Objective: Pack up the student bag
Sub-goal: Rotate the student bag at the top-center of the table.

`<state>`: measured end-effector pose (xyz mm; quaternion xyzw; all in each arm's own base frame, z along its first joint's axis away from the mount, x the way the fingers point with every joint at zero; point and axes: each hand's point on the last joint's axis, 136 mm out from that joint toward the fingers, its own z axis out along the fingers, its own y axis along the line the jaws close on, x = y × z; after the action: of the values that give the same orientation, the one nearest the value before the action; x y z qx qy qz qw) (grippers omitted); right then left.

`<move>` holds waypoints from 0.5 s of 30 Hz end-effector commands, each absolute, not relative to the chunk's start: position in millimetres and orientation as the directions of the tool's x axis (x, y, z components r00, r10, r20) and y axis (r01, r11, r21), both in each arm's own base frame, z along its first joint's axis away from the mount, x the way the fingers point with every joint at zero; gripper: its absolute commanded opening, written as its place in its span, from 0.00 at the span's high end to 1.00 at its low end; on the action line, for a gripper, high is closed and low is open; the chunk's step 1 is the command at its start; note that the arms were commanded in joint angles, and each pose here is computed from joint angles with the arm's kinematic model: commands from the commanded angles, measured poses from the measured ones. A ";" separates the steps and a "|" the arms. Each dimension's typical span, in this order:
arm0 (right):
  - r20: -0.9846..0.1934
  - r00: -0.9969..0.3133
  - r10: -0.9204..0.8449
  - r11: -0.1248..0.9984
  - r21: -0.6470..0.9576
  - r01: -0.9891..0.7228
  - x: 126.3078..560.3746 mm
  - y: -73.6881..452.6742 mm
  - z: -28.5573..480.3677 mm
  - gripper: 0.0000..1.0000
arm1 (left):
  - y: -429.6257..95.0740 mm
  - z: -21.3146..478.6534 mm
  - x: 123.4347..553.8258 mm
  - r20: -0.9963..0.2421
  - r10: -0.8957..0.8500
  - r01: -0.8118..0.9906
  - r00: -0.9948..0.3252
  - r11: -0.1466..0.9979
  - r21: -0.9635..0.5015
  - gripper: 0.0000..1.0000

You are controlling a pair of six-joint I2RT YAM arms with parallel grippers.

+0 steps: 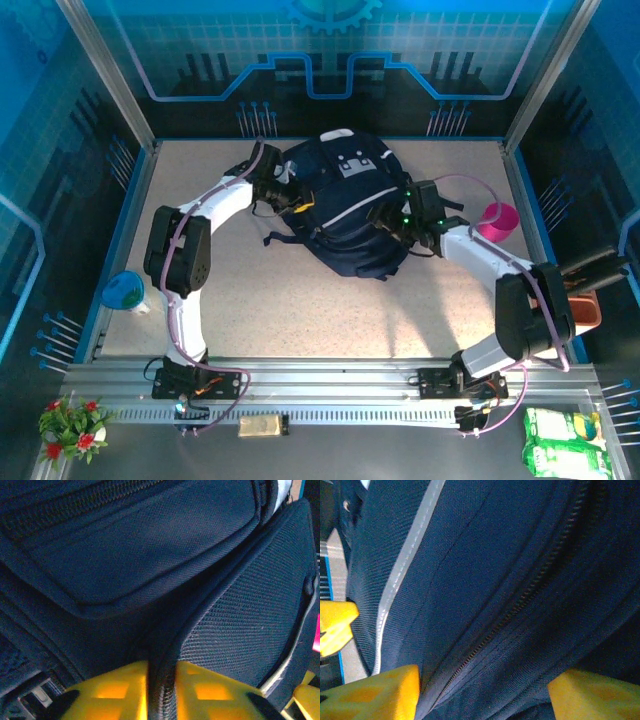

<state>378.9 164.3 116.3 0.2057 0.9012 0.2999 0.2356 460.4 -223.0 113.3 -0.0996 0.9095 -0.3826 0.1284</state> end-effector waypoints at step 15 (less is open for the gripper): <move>-0.343 -0.894 0.288 0.793 0.609 0.022 437.7 212.9 98.1 0.51 | -205.4 147.3 407.1 -0.126 -0.419 -0.145 -0.899 0.557 -0.818 1.00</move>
<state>424.0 191.1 85.2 0.1470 0.9238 0.2944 0.1958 422.1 -195.1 126.7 -0.1589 0.8872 -0.4006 0.1650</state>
